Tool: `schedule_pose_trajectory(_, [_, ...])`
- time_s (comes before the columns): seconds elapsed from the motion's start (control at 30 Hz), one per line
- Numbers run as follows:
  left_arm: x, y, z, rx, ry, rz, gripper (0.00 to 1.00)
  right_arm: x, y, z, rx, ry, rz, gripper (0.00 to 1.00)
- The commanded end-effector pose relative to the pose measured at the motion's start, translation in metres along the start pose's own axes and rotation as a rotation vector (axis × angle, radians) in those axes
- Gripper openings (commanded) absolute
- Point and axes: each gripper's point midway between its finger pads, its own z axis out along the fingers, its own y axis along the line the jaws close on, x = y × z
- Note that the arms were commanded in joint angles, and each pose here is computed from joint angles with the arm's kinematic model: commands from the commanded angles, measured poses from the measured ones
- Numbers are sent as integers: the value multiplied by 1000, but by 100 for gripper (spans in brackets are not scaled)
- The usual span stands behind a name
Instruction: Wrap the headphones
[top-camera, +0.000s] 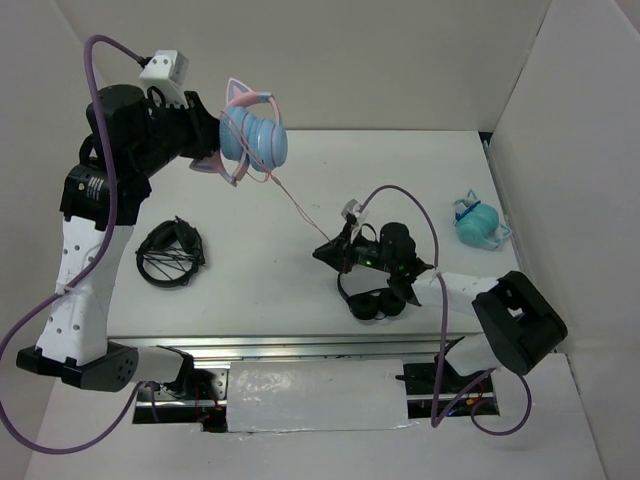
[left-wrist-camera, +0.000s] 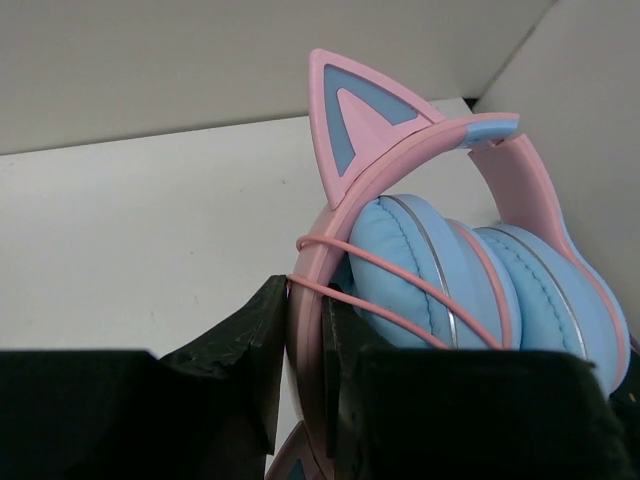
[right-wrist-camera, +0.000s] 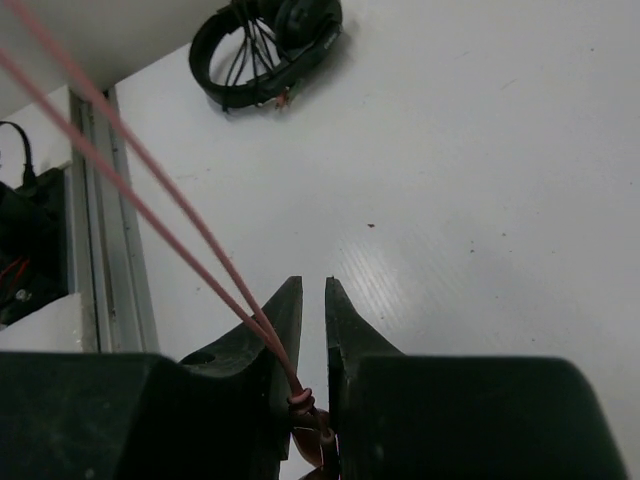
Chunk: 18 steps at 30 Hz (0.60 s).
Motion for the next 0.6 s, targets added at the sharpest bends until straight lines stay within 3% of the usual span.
schedule_pose_trajectory(0.0, [-27,-52,-16,302,-104,75,0,3,-25,14,52,67,-2,0])
schedule_pose_trajectory(0.2, [16,-98,-23,590,-26,185,0,-9,-92,30,143,146,64,0])
schedule_pose_trajectory(0.37, [66,-117,-3,588,48,268,0,-36,-126,27,162,161,113,0])
schedule_pose_trajectory(0.47, [108,-143,-1,666,99,376,0,-59,-146,19,250,192,57,0])
schedule_pose_trajectory(0.5, [118,-147,1,660,109,394,0,-79,-154,16,267,180,-24,0])
schedule_pose_trajectory(0.57, [150,-150,11,614,153,438,0,-82,-159,6,290,235,-35,0])
